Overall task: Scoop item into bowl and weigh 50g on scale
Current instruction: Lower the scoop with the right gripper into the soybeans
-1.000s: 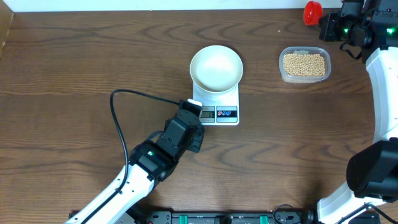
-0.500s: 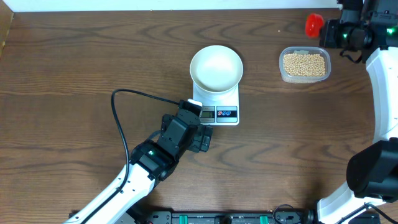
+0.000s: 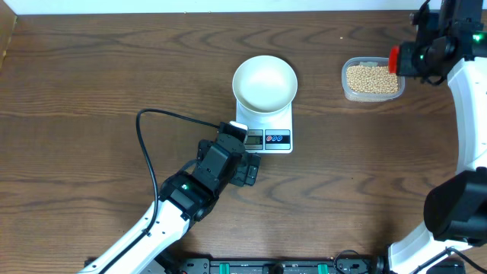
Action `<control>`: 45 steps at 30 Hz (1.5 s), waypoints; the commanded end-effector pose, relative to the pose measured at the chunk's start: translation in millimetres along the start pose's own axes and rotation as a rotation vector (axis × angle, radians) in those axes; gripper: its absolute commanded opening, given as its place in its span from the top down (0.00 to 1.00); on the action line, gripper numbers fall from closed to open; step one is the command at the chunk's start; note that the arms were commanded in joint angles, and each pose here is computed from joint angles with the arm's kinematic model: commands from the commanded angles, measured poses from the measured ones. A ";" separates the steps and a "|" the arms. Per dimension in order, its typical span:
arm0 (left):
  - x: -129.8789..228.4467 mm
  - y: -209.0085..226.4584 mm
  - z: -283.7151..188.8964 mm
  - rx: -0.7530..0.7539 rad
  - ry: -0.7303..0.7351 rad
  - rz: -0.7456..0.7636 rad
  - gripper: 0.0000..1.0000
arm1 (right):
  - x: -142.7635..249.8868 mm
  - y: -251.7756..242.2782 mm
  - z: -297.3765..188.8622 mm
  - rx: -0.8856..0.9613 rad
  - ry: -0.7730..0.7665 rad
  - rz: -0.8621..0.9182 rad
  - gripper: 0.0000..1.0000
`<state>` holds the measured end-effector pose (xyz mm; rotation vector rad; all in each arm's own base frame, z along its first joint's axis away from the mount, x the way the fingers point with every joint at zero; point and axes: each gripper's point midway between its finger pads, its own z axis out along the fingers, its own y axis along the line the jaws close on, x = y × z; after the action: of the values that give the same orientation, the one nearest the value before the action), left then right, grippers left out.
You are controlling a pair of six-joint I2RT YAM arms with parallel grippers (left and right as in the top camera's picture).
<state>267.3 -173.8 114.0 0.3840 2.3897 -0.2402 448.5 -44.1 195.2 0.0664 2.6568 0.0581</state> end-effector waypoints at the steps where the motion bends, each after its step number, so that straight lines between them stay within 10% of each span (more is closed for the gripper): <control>1: 1.2 1.7 1.3 -0.011 0.003 -0.005 0.04 | 8.1 -2.8 7.9 0.013 0.044 -0.028 0.99; 45: 1.2 1.7 1.3 -0.011 0.003 -0.004 0.04 | 53.1 26.5 93.5 -0.551 0.265 0.180 0.99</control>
<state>267.3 -173.8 114.0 0.3840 2.3897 -0.2402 449.7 -20.9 95.1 0.1245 2.8009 0.7570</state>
